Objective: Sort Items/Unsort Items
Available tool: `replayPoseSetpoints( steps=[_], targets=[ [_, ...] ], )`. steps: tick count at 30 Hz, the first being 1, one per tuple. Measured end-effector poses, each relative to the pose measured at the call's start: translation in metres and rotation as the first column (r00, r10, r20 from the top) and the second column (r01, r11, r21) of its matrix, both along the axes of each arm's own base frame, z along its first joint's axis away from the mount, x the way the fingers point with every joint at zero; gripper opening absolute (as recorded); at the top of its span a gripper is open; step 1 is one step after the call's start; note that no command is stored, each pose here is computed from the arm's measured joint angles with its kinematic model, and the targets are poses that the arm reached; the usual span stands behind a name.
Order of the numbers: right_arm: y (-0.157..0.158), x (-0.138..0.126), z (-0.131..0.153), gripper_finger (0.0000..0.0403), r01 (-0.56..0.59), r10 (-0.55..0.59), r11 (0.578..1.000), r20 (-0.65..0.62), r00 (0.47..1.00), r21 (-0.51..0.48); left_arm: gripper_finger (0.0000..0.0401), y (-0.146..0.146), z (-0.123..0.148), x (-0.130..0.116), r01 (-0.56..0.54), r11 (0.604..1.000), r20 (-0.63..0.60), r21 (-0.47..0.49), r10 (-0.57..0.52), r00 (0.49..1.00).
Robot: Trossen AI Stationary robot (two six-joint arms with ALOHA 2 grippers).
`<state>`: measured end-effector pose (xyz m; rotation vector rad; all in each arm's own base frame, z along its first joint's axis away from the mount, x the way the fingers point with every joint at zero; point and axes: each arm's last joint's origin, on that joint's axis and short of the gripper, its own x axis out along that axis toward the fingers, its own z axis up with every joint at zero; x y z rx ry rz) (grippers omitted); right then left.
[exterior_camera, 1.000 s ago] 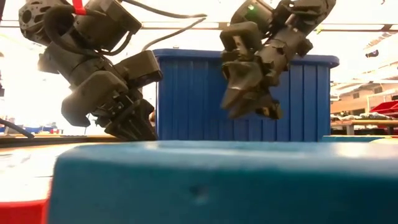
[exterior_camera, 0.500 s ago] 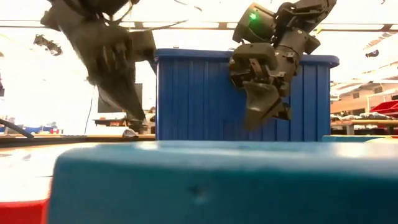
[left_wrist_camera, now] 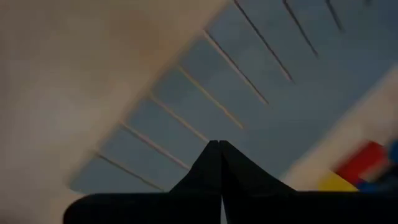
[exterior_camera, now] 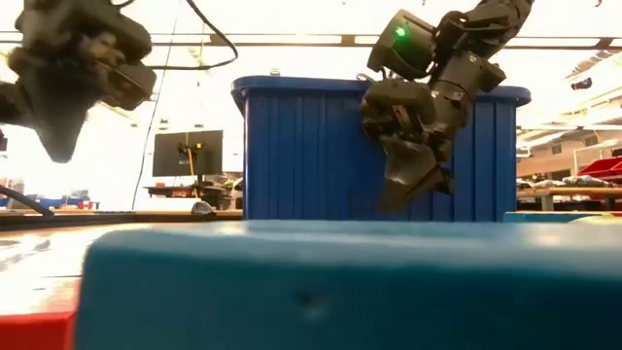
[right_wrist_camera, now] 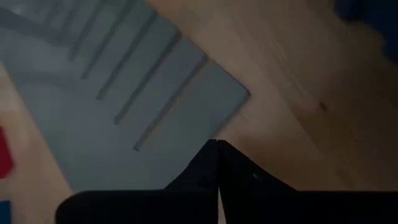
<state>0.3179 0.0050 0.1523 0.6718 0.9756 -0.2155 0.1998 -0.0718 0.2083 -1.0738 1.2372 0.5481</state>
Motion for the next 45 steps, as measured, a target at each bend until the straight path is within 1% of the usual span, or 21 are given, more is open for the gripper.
replayPoseSetpoints(
  steps=[2, 4, 5, 8, 12, 16, 22, 26, 31, 35, 37, 39, 45],
  targets=[
    [0.0, -0.002, -0.003, 0.0004, 0.001, -0.001, 1.0, -0.009, 1.0, 0.001, 0.0, -0.006, 0.007, -0.008, -0.048, 0.997, -0.009, -0.055, 0.048, 0.999],
    [0.001, -0.004, -0.005, 0.0003, 0.001, -0.001, 1.0, -0.004, 1.0, -0.001, 0.0, -0.011, 0.013, -0.019, -0.128, 0.988, -0.049, -0.088, 0.124, 0.991],
    [0.0, -0.004, -0.006, 0.0002, 0.002, -0.002, 1.0, 0.001, 1.0, -0.001, 0.0, -0.012, 0.015, -0.026, -0.166, 0.982, -0.087, -0.089, 0.159, 0.983],
    [0.0, -0.004, -0.008, 0.0002, 0.009, -0.009, 1.0, 0.026, 1.0, -0.007, 0.0, -0.013, 0.014, -0.047, -0.268, 0.963, -0.241, -0.032, 0.253, 0.937],
    [0.0, -0.007, -0.012, 0.0002, 0.02, -0.02, 1.0, 0.022, 1.0, -0.015, 0.0, -0.017, 0.007, -0.062, -0.246, 0.968, -0.386, -0.052, 0.207, 0.899],
    [0.0, -0.008, -0.013, 0.0002, 0.021, -0.02, 1.0, 0.018, 1.0, -0.018, 0.0, -0.023, -0.011, -0.069, -0.254, 0.962, -0.438, -0.095, 0.189, 0.879],
    [0.002, -0.006, -0.012, 0.0002, 0.029, -0.028, 0.999, 0.044, 0.999, -0.023, 0.0, -0.028, -0.045, -0.07, -0.332, 0.932, -0.386, -0.148, 0.254, 0.887],
    [0.004, -0.005, -0.011, 0.0002, 0.035, -0.033, 0.998, 0.048, 0.998, -0.048, 0.0, -0.029, -0.069, -0.076, -0.385, 0.903, -0.379, -0.192, 0.293, 0.878],
    [0.004, -0.007, -0.013, 0.0001, 0.049, -0.046, 0.996, 0.043, 0.998, -0.074, 0.0, -0.029, -0.08, -0.082, -0.439, 0.879, -0.35, -0.186, 0.359, 0.865],
    [0.003, -0.006, -0.029, 0.0001, 0.04, -0.04, 0.996, -0.003, 0.999, -0.079, 0.0, -0.03, -0.082, -0.082, -0.429, 0.887, -0.3, -0.172, 0.368, 0.88],
    [0.004, -0.003, -0.037, 0.0001, 0.032, -0.033, 0.998, -0.015, 0.999, -0.061, 0.0, -0.03, -0.082, -0.081, -0.394, 0.903, -0.262, -0.172, 0.343, 0.902],
    [0.005, 0.001, -0.044, 0.0001, 0.031, -0.031, 0.999, -0.005, 0.999, -0.021, 0.0, -0.03, -0.081, -0.08, -0.367, 0.916, -0.217, -0.164, 0.329, 0.919],
    [0.004, 0.004, -0.048, 0.0001, 0.021, -0.021, 1.0, 0.02, 1.0, 0.008, 0.0, -0.029, -0.082, -0.078, -0.294, 0.946, -0.147, -0.138, 0.274, 0.951]
  ],
)
